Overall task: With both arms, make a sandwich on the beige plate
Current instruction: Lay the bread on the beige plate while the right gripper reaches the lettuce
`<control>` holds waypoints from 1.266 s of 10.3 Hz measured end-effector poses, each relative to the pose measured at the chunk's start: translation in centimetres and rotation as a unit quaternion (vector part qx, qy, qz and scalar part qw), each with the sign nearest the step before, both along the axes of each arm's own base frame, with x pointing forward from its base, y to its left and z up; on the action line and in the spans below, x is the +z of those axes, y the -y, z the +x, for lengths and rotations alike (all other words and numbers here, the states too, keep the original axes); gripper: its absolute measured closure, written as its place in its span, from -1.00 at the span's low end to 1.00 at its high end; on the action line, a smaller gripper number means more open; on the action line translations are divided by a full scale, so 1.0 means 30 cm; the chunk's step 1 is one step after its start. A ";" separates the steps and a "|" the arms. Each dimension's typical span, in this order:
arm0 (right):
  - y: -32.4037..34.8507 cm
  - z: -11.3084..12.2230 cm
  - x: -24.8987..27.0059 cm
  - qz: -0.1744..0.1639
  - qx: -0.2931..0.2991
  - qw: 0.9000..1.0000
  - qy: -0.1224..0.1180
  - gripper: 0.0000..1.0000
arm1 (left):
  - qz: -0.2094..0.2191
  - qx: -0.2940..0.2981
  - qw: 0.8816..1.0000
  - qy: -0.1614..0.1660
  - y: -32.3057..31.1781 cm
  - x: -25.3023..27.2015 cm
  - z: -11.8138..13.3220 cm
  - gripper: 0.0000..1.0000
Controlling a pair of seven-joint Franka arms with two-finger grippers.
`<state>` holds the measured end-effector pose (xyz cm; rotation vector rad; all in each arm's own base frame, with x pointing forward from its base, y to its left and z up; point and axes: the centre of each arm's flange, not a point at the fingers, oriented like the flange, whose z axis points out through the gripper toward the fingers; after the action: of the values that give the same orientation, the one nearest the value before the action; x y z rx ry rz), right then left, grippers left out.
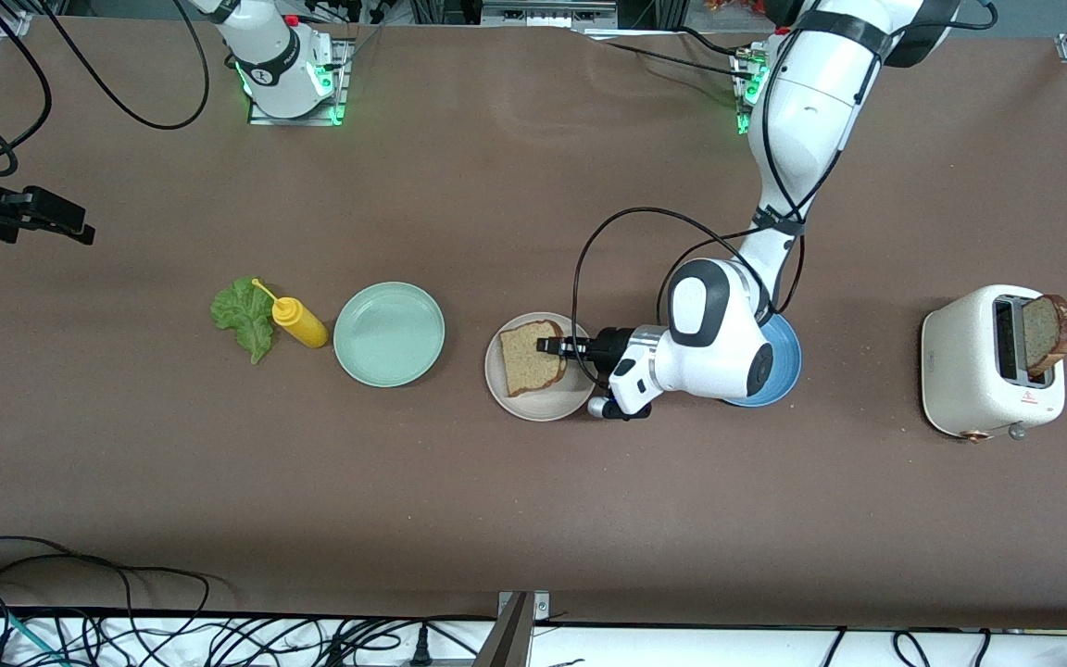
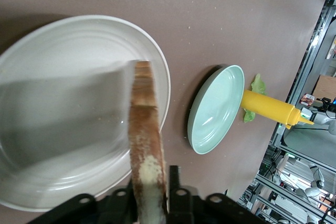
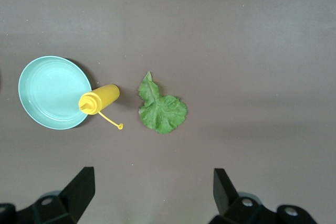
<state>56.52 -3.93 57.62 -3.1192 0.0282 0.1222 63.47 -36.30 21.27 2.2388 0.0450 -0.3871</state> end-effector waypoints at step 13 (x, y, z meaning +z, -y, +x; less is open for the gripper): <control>0.053 0.019 -0.326 -0.003 -0.013 0.999 -0.047 -1.00 | 0.140 -0.060 0.987 0.047 -0.369 0.100 0.143 -1.00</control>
<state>57.09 -5.53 47.86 -3.1141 0.0713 0.2692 67.75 -25.23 24.26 2.5430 -0.0910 -0.3555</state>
